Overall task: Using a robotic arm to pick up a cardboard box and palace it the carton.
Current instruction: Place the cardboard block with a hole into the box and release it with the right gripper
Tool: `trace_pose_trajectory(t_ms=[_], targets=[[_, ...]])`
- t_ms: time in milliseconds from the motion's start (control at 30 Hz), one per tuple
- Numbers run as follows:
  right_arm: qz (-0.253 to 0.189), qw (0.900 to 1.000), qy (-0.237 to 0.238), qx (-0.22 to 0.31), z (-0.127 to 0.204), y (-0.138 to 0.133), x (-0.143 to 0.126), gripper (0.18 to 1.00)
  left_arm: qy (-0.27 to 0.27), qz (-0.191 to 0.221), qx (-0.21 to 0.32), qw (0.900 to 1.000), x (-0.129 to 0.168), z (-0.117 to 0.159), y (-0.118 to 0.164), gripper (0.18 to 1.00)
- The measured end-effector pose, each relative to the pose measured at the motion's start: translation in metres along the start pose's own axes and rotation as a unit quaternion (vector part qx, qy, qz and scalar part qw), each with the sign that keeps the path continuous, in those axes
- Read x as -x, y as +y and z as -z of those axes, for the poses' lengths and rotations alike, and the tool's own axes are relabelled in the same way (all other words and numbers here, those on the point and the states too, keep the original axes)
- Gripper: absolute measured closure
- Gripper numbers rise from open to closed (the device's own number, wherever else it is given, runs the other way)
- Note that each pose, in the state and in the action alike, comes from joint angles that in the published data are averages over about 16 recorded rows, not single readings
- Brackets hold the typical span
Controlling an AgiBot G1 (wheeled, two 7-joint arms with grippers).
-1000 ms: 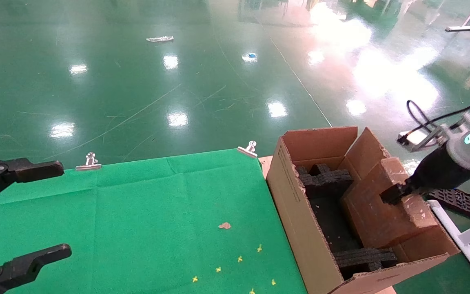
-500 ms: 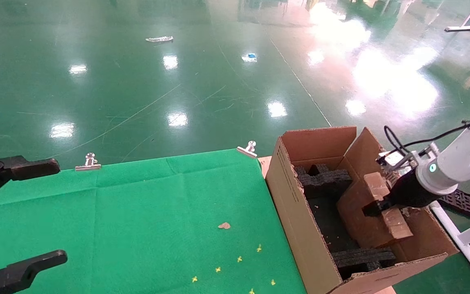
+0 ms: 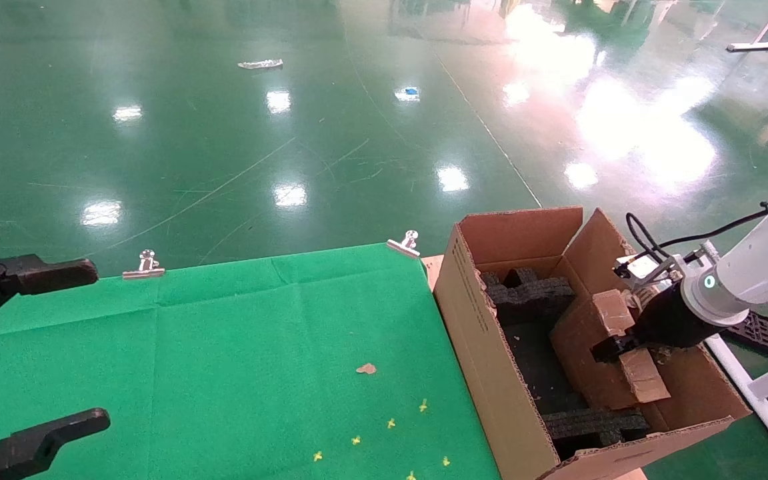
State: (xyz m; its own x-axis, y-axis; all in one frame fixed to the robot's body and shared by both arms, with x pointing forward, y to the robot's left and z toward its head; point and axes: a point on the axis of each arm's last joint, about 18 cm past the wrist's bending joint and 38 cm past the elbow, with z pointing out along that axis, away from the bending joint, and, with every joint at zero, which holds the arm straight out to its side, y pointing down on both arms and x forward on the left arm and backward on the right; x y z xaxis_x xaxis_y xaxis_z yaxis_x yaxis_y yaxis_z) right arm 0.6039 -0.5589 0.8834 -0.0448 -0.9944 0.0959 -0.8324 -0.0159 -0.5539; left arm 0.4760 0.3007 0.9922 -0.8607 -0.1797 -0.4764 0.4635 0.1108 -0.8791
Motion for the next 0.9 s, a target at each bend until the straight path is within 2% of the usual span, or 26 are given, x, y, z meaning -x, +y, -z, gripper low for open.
trace_pose_trajectory(t_ms=[367, 567, 900], targets=[[0.003, 1.0, 0.005, 0.001, 0.01, -0.006, 0.0, 0.791, 0.0, 0.0, 0.0, 1.0, 0.0, 0.0, 0.0, 0.184], [0.006, 1.0, 0.005, 0.0, 0.013, -0.009, 0.001, 0.692, 0.0, 0.0, 0.0, 1.0, 0.0, 0.0, 0.0, 0.184], [0.012, 1.0, 0.006, -0.007, 0.019, -0.016, 0.003, 0.47, 0.0, 0.0, 0.0, 1.0, 0.0, 0.0, 0.0, 0.184]])
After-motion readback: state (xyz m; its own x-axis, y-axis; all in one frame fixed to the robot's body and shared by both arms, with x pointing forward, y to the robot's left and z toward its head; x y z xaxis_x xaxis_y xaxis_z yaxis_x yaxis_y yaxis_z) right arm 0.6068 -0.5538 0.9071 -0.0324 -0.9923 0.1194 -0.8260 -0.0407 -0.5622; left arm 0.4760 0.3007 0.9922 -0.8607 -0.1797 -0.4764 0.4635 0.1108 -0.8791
